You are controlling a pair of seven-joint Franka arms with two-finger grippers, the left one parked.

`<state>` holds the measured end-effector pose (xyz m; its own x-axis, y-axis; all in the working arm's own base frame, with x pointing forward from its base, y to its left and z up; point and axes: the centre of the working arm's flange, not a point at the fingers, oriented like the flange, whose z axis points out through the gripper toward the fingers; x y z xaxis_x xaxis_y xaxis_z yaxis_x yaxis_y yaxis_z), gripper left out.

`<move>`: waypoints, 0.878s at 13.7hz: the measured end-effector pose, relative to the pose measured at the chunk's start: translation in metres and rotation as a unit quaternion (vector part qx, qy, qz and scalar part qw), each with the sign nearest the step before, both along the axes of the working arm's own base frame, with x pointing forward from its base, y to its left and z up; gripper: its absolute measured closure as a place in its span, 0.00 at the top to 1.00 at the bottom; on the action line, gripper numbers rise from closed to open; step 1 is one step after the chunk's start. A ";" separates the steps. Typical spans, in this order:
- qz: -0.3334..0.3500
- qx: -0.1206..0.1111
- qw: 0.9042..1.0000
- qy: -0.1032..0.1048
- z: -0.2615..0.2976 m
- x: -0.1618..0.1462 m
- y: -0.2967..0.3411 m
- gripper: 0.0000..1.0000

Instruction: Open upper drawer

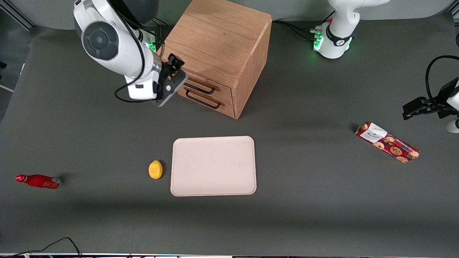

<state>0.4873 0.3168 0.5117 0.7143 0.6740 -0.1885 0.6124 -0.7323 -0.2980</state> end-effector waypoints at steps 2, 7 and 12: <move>0.005 0.003 1.000 0.002 -0.025 -0.003 0.014 1.00; 0.022 0.005 1.000 0.010 -0.061 -0.011 0.025 1.00; 0.047 0.013 0.999 0.014 -0.091 -0.015 0.018 1.00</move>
<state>0.4725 0.3350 0.4204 0.6417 0.7434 -0.1888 0.6695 -0.6630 -0.3350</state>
